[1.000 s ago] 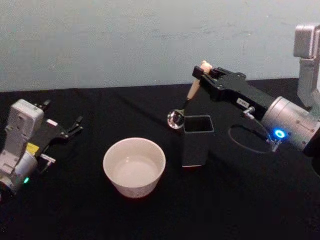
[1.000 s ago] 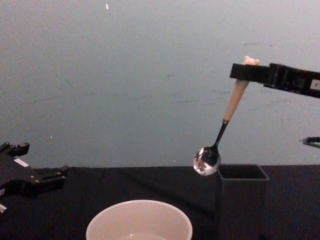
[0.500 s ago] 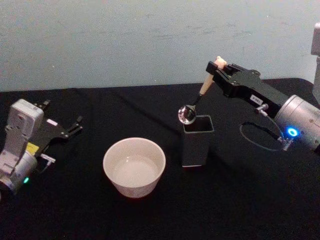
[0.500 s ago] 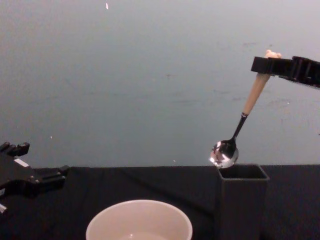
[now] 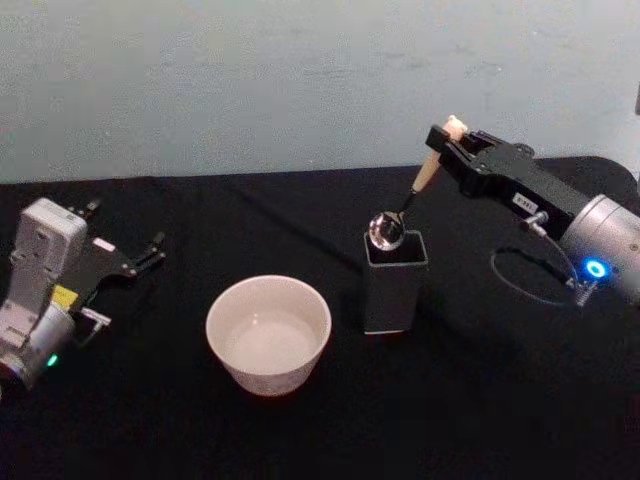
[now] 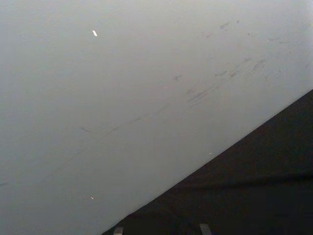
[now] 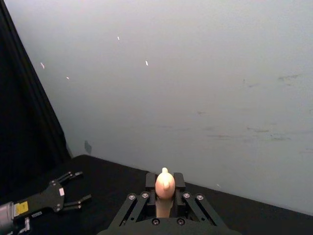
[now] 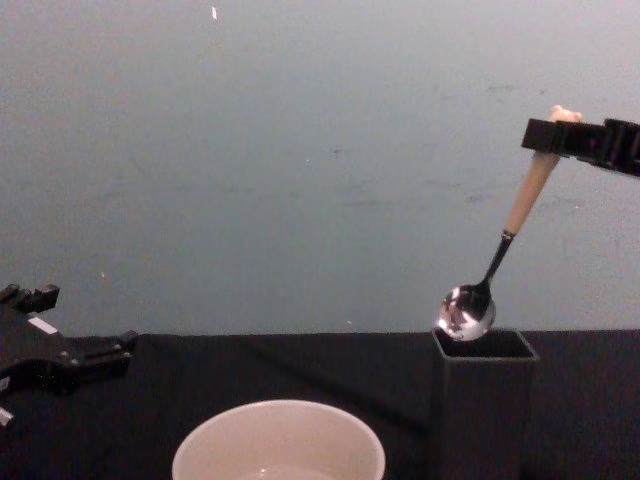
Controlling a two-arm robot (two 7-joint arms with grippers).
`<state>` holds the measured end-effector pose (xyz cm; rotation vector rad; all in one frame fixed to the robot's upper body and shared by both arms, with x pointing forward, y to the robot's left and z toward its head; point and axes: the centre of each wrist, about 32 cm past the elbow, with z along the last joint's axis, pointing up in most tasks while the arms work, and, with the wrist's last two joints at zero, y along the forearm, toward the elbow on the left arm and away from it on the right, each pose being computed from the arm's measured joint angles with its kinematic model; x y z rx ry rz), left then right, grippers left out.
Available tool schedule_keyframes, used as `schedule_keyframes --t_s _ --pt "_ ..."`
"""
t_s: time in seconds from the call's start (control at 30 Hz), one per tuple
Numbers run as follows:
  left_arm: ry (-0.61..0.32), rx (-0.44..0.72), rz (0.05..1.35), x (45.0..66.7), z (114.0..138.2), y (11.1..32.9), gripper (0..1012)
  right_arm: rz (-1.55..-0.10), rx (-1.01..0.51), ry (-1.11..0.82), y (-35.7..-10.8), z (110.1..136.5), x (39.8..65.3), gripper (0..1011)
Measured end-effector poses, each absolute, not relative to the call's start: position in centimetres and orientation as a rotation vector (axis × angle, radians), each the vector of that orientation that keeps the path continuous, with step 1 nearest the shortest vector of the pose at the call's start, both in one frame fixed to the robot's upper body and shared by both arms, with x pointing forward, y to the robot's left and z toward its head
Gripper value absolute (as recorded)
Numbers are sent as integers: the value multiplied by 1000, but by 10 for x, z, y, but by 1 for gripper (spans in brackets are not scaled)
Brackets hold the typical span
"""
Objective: Pick up the stirring spoon with one hand, stir inside the cup, then place it back in its original position.
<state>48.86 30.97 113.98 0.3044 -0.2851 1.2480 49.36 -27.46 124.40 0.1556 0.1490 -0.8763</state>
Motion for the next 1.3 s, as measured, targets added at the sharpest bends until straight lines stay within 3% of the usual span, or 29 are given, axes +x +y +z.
schedule_keyframes --t_s 1.3 --pt "-285 304 1248 489 1140 310 1001 -886 -20 202 -262 1200 503 214"
